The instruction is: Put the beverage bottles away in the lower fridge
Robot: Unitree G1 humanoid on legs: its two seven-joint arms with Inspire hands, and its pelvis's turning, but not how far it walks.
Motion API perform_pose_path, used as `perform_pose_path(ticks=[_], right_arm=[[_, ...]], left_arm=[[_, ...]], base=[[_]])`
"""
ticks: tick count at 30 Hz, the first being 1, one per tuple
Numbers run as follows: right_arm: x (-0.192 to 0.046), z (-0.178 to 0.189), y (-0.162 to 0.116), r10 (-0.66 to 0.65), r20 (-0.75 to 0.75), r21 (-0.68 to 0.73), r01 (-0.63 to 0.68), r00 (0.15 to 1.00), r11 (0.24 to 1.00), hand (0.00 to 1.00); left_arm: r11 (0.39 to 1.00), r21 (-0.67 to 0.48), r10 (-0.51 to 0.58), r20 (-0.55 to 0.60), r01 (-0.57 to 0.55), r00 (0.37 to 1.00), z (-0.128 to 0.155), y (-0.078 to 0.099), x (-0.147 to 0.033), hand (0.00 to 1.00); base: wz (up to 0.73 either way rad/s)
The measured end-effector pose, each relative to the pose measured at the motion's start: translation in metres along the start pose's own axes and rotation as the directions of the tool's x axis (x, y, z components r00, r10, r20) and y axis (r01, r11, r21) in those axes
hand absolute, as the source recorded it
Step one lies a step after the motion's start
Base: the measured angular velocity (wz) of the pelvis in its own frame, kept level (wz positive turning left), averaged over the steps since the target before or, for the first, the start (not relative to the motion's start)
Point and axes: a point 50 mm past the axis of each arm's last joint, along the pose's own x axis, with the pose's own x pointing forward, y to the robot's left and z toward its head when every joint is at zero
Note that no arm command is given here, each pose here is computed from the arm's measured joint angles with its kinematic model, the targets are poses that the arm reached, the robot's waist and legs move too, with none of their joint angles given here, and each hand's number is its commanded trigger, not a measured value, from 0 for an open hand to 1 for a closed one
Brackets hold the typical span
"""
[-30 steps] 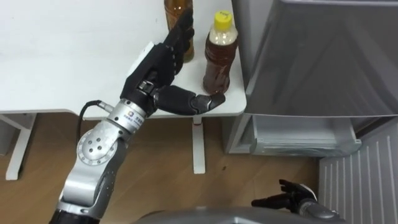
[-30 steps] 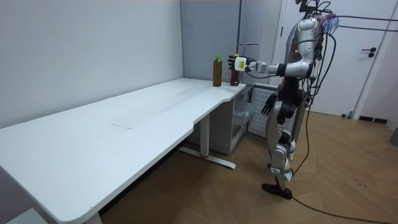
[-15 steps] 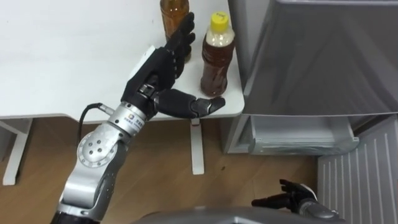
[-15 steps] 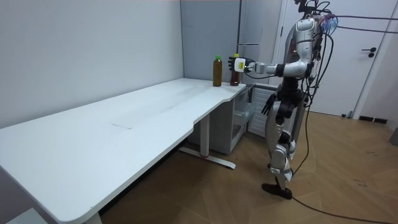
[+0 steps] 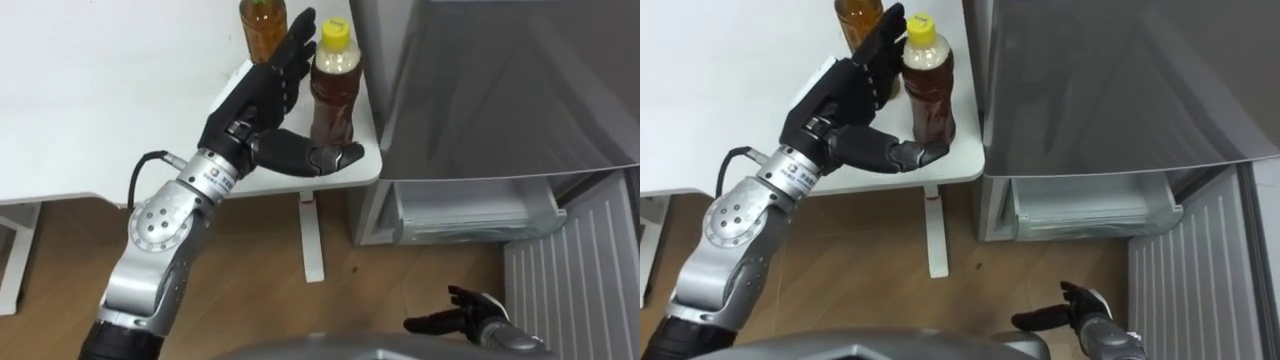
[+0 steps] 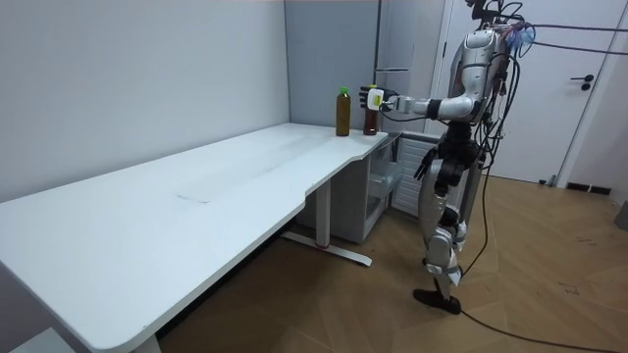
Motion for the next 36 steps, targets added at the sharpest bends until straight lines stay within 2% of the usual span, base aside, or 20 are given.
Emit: perform_pose_path(ticks=[12, 27, 36], right_arm=[[-0.001, -0.001, -0.003, -0.004, 0.009, 0.020, 0.004, 1.000, 1.000, 0.00], [-0.002, -0.002, -0.004, -0.002, 0.021, 0.024, 0.002, 1.000, 1.000, 0.00], [-0.003, -0.004, -0.005, -0.006, 0.019, 0.036, 0.005, 1.000, 0.999, 0.00]], left_arm=[[0.997, -0.003, 0.073, -0.051, -0.073, 0.996, -0.010, 0.011, -0.001, 0.00], [0.990, -0.004, 0.139, -0.067, -0.140, 0.988, -0.014, 0.021, -0.004, 0.00], [0.987, 0.001, 0.160, -0.050, -0.161, 0.986, -0.009, 0.026, 0.002, 0.00]], base=[[-0.10], [-0.03], [0.00]])
